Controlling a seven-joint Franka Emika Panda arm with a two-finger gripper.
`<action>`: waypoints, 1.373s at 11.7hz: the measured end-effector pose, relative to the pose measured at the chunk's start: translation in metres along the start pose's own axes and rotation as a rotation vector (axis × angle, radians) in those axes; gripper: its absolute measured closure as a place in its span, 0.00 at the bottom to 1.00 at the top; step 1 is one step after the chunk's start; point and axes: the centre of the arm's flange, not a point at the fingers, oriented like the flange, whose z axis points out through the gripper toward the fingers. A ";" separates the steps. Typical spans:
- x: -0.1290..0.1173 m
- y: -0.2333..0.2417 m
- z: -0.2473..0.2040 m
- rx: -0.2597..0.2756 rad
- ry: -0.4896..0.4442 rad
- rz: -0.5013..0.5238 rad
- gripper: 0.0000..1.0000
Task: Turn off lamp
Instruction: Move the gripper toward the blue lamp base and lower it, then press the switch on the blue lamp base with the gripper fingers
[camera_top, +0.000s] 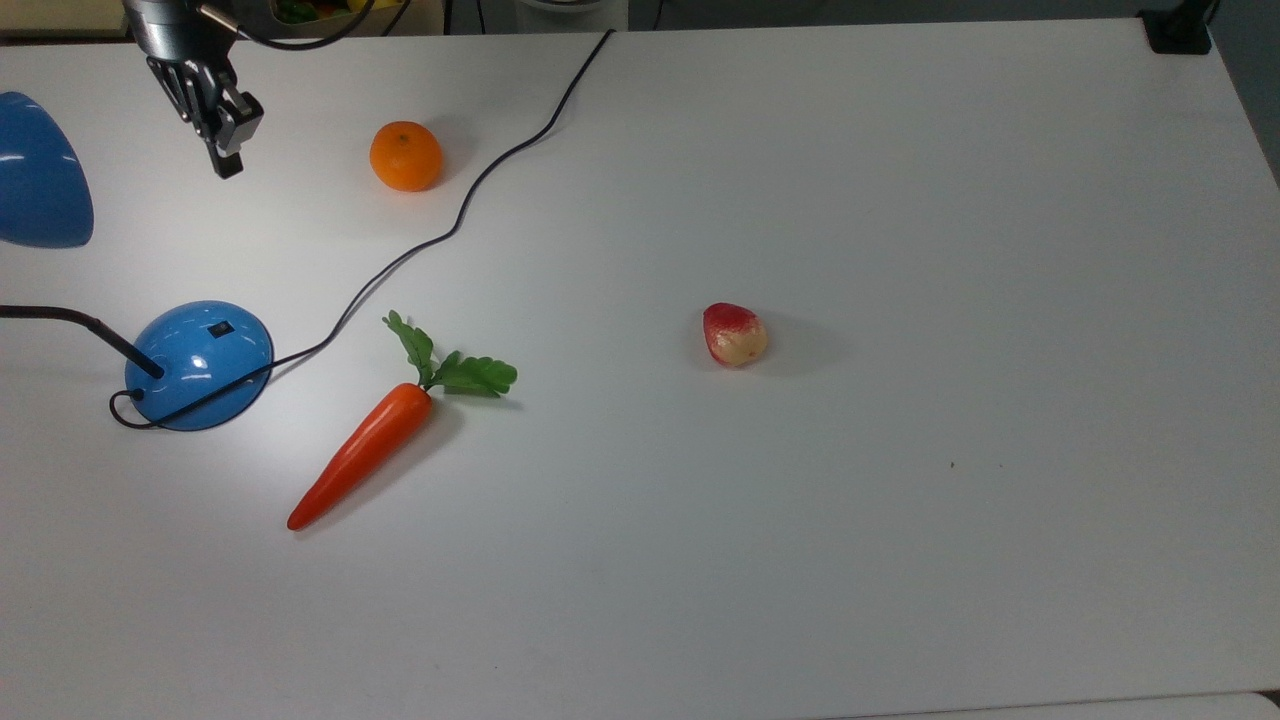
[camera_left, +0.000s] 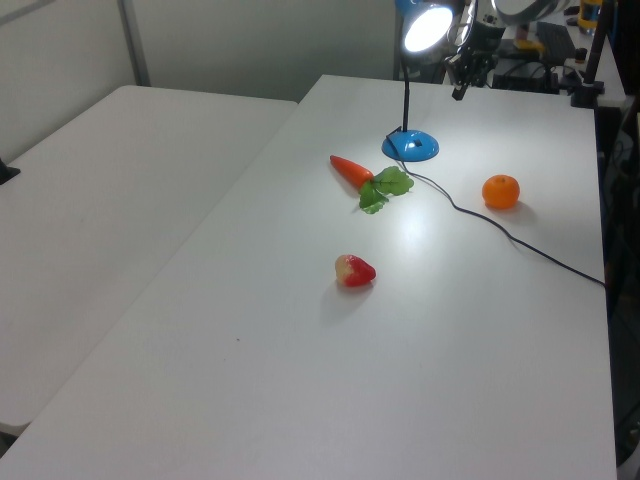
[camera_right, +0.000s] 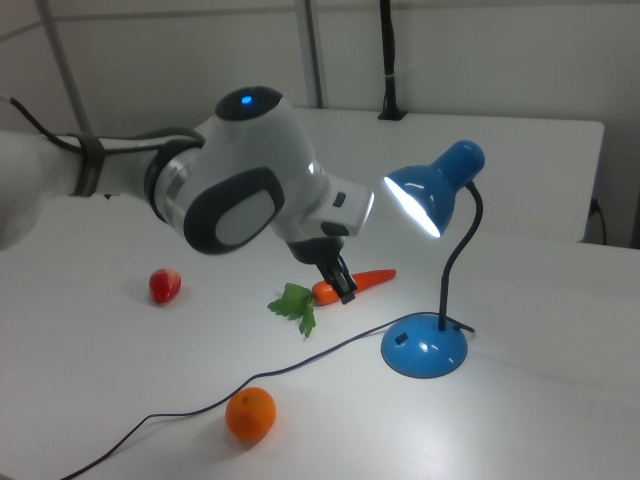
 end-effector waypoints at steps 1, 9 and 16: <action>-0.003 0.007 0.010 0.007 0.047 0.015 0.99; -0.012 0.015 0.109 0.030 0.154 0.118 0.99; 0.021 -0.004 0.143 0.050 0.163 0.153 0.99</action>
